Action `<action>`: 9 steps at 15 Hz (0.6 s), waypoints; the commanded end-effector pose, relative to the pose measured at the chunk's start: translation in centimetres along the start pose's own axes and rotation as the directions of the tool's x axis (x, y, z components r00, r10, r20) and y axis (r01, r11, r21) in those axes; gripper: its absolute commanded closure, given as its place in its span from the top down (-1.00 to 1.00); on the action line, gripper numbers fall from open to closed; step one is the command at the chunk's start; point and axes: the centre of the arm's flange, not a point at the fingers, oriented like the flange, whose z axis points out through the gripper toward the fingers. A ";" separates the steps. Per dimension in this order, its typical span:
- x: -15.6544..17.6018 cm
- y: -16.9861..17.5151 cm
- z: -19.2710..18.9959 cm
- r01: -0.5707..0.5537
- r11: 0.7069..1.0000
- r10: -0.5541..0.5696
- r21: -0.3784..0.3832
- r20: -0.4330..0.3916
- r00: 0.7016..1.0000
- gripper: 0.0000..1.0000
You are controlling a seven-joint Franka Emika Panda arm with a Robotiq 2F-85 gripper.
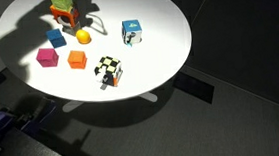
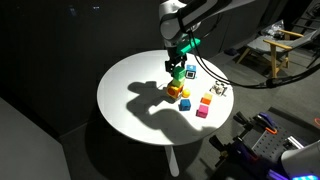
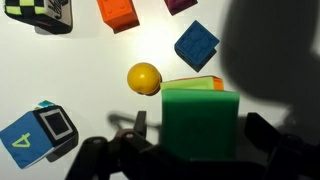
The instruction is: Put the green block on top of the stacked blocks.
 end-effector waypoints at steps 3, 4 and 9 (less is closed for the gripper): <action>-1.5 -0.2 -4.0 0.004 1.000 -0.005 -0.021 -0.071 0.997 1.00; -1.8 -0.4 -4.7 0.003 1.000 -0.005 -0.023 -0.081 0.997 1.00; -2.7 -1.4 -7.3 -0.023 1.000 0.021 -0.020 -0.108 0.994 1.00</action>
